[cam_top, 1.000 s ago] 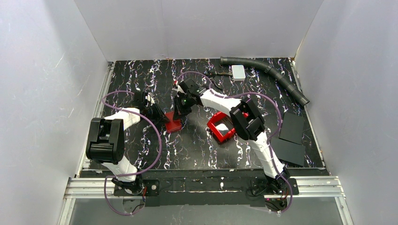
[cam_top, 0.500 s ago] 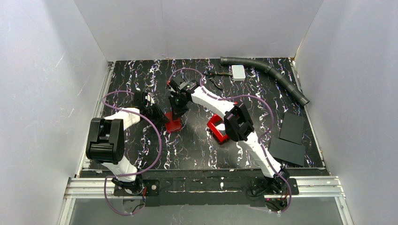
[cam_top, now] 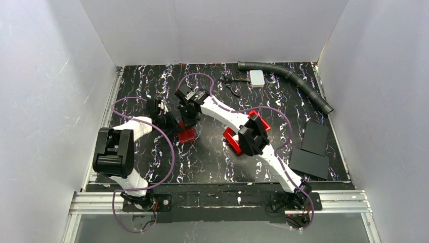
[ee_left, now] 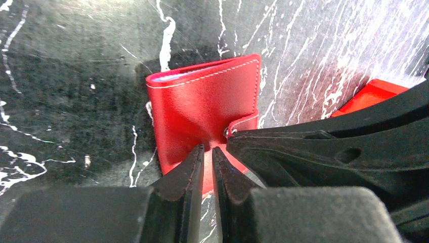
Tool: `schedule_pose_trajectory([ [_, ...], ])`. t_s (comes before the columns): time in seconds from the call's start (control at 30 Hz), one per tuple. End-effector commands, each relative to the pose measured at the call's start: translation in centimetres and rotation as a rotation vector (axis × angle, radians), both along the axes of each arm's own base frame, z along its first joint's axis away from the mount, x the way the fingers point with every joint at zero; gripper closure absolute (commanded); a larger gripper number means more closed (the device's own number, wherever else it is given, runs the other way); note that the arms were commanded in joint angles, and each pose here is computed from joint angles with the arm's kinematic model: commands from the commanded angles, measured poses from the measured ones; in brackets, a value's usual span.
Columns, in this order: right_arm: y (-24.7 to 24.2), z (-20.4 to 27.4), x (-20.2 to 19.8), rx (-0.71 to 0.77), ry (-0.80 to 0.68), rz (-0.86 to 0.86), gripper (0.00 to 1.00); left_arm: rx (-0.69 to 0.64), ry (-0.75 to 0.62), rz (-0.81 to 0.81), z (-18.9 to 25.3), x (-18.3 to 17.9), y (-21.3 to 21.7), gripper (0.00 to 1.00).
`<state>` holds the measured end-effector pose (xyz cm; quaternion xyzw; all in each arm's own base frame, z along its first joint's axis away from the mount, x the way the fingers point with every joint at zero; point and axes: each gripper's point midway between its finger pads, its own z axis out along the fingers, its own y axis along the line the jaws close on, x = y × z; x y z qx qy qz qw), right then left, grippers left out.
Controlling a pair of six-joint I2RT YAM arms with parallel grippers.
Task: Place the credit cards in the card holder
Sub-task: Close the credit card at the center of the board, then reset both arms
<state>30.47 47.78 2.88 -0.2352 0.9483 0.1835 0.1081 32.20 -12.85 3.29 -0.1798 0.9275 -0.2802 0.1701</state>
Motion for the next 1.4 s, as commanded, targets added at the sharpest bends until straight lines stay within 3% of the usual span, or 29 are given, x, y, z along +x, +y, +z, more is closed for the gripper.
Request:
schedule_pose_trajectory([
  [0.0,-10.9,-18.7,-5.9,-0.564,0.174,0.026,0.99,-0.004,0.003,-0.058,0.7,-1.5,-1.2,0.90],
  [0.13,-9.4,-18.0,-5.7,-0.487,0.165,0.037,0.97,-0.011,-0.035,-0.064,2.4,-0.9,-1.3,0.88],
  [0.27,-5.4,-13.1,-3.3,-0.247,0.168,0.020,0.70,-0.022,-0.089,-0.072,6.4,-0.4,-0.9,0.83],
  [0.43,-1.1,-2.1,1.8,0.065,0.044,0.013,0.50,0.033,-0.176,-0.058,11.4,-0.9,1.7,0.73],
  [0.57,-0.7,8.3,4.6,0.258,-0.076,0.012,0.36,0.085,-0.245,-0.051,14.4,-2.2,3.0,0.71],
  [0.7,-4.9,16.8,5.7,0.299,-0.217,-0.009,0.26,0.045,-0.351,-0.065,18.4,-3.3,2.4,0.66],
  [0.83,-11.1,23.9,5.8,0.330,-0.350,-0.061,0.15,-0.027,-0.482,-0.100,23.2,-3.9,1.2,0.51],
  [0.97,-17.5,31.4,4.5,0.351,-0.573,-0.110,0.02,-0.094,-0.666,-0.147,29.1,-4.5,-0.1,0.42],
  [1.2,-28.2,42.5,-1.1,0.422,-0.989,-0.342,0.02,-0.122,-1.044,-0.218,38.6,-6.9,-1.7,0.34],
  [1.37,-35.1,46.1,-4.8,0.435,-1.162,-0.538,0.01,-0.130,-1.222,-0.220,42.3,-8.3,-1.8,0.29],
])
